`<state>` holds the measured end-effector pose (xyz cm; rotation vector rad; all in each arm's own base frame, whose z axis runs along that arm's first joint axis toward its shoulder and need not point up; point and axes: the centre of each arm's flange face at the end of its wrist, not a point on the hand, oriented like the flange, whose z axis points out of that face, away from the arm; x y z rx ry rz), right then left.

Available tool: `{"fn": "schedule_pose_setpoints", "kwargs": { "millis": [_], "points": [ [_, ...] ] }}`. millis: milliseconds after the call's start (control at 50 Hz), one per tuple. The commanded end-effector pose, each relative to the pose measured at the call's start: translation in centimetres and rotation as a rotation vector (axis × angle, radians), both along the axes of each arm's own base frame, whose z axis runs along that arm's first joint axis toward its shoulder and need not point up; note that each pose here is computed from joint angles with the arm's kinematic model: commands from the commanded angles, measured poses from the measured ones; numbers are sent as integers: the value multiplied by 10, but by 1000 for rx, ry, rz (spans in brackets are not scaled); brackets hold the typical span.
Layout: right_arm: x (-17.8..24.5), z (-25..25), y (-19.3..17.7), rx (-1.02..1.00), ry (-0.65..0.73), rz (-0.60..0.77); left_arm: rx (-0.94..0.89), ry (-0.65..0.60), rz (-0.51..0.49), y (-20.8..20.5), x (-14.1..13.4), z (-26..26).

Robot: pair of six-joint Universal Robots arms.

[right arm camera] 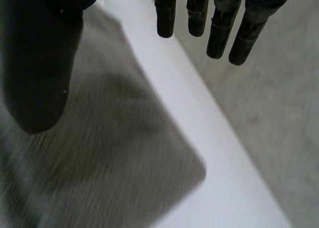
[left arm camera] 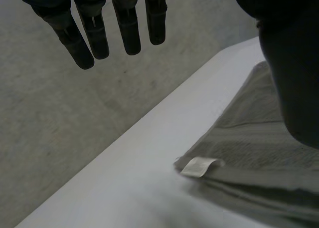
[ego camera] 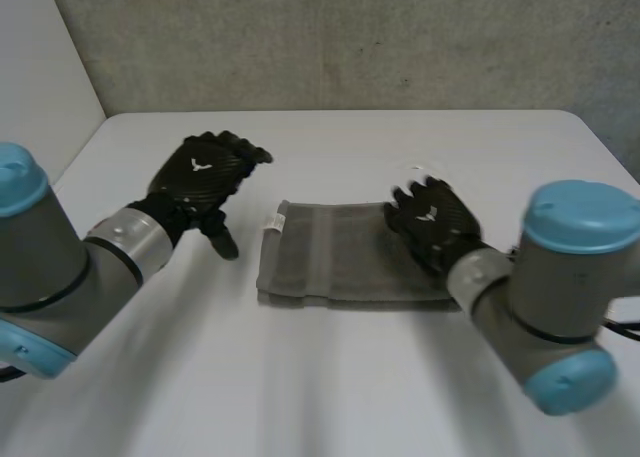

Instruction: Fold the towel.

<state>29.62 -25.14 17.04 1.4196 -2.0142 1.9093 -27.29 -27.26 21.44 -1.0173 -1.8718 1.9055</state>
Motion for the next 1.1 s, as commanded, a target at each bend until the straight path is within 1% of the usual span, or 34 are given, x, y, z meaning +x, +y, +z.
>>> {"fn": "schedule_pose_setpoints", "kwargs": {
  "millis": [20,80,140,280,420,540,580,600,620,640,680,700,720,760,820,880,900,940,960,980,1000,1040,1060,1100],
  "points": [
    [-52,-32,-8,132,53,-129,22,-11,-48,17,-16,-10],
    [-63,-37,-13,150,53,-156,27,-14,-42,17,-16,-12],
    [-65,-41,-18,152,43,-150,31,-18,-25,16,-15,-16],
    [-66,-49,-27,151,40,-158,43,-13,-24,18,-16,-18],
    [-63,-36,-36,107,10,-165,66,16,-17,20,-13,-18],
    [-54,-12,-47,27,-29,-149,49,28,-6,15,-12,-12],
    [-32,7,-43,-14,-91,-97,41,31,-6,15,-12,-9],
    [-32,7,-42,-14,-91,-96,34,34,-5,14,-12,-7],
    [-16,18,-37,-28,-135,-53,34,34,-5,14,-12,-7],
    [-16,18,-37,-28,-136,-52,25,38,-5,13,-12,-4],
    [11,35,-28,-35,-219,13,14,45,-4,12,-12,0],
    [11,35,-28,-35,-220,13,5,53,-2,12,-12,3],
    [20,39,-23,-27,-237,32,5,53,-2,12,-12,3],
    [36,31,-11,41,-228,63,12,72,1,11,-11,6],
    [36,26,-8,71,-218,54,37,90,9,11,-9,3],
    [13,12,-9,134,-206,-30,54,103,16,10,-7,1],
    [13,12,-9,134,-206,-30,63,106,16,11,-7,-1],
    [-20,-1,-23,161,-196,-117,69,108,18,11,-6,-2],
    [-20,-1,-23,162,-196,-118,79,110,18,12,-6,-4],
    [-38,-5,-27,176,-198,-154,79,110,18,12,-6,-4],
    [-38,-5,-27,176,-198,-154,88,114,19,12,-6,-6],
    [-63,-11,-26,200,-209,-175,94,124,20,12,-6,-7],
    [-63,-11,-26,200,-209,-175,103,130,21,12,-6,-10],
    [-78,-20,-23,230,-216,-177,108,143,23,11,-6,-11]
  ]
}}
